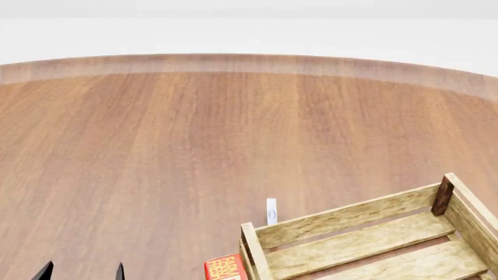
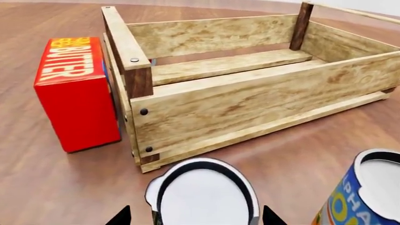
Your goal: Pick up the tomato sauce, and put it in the wooden tray.
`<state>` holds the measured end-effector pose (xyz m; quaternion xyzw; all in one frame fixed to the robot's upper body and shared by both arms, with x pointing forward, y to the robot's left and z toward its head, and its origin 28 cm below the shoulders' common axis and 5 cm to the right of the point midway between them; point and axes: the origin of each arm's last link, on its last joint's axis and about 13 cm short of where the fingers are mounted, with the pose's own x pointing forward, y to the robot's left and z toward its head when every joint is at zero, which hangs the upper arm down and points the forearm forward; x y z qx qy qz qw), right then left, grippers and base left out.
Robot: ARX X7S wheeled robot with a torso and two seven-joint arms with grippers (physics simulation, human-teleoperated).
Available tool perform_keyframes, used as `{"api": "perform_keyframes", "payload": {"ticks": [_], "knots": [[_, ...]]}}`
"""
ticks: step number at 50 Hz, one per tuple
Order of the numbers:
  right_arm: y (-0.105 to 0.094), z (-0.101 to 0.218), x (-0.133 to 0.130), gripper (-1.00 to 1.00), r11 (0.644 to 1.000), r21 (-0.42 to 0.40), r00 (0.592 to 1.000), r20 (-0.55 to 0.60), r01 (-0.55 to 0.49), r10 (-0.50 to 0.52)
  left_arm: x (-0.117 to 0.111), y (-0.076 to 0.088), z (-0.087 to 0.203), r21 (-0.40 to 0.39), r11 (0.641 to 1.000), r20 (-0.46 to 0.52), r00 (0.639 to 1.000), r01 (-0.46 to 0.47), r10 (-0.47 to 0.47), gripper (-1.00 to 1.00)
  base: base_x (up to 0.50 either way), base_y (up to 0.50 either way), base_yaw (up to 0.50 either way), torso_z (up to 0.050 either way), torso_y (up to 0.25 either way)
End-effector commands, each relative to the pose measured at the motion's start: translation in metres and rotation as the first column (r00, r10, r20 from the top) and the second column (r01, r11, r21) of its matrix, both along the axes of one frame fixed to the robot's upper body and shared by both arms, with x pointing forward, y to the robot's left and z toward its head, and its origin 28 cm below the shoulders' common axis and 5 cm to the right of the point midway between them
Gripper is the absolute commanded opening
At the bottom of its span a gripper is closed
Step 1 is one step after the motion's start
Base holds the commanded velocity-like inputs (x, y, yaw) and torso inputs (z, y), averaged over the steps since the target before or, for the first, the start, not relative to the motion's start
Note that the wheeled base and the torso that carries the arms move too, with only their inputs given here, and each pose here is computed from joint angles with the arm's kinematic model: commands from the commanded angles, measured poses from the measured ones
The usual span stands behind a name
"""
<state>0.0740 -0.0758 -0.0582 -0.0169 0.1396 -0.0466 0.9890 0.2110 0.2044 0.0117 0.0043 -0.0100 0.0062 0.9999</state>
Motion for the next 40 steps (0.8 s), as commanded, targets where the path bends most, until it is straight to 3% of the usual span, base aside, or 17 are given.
{"api": "perform_keyframes", "payload": {"ticks": [1, 20, 21, 40], "knots": [[0.0, -0.0002, 0.0005, 1.0, 1.0, 0.005, 1.0, -0.006, -0.003, 0.003, 0.0001, 0.0001, 0.0001, -0.001, 1.0, 0.0, 1.0, -0.001, 0.001, 1.0, 0.0, 0.0, 0.0, 0.0, 0.0], [-0.0012, -0.001, 0.001, 1.0, 1.0, 0.02, 1.0, -0.018, -0.001, 0.002, -0.0004, 0.0, 0.0002, -0.001, 1.0, 0.001, 1.0, -0.001, 0.001, 1.0, 0.0, 0.0, 0.0, 0.0, 0.0], [-0.0013, -0.0009, 0.001, -1.0, 1.0, 0.021, 1.0, -0.018, -0.002, 0.002, -0.0003, 0.0, 0.0002, -0.001, 1.0, 0.001, 1.0, -0.001, 0.001, 1.0, 0.0, 0.0, 0.0, 0.0, 0.0], [-0.0012, 0.0022, -0.0014, -1.0, 1.0, 0.008, 1.0, 0.016, 0.0, 0.0, -0.0007, -0.0003, 0.001, -0.001, 1.0, 0.001, 1.0, -0.001, 0.001, 1.0, 0.0, 0.0, 0.0, 0.0, 0.0]]}}
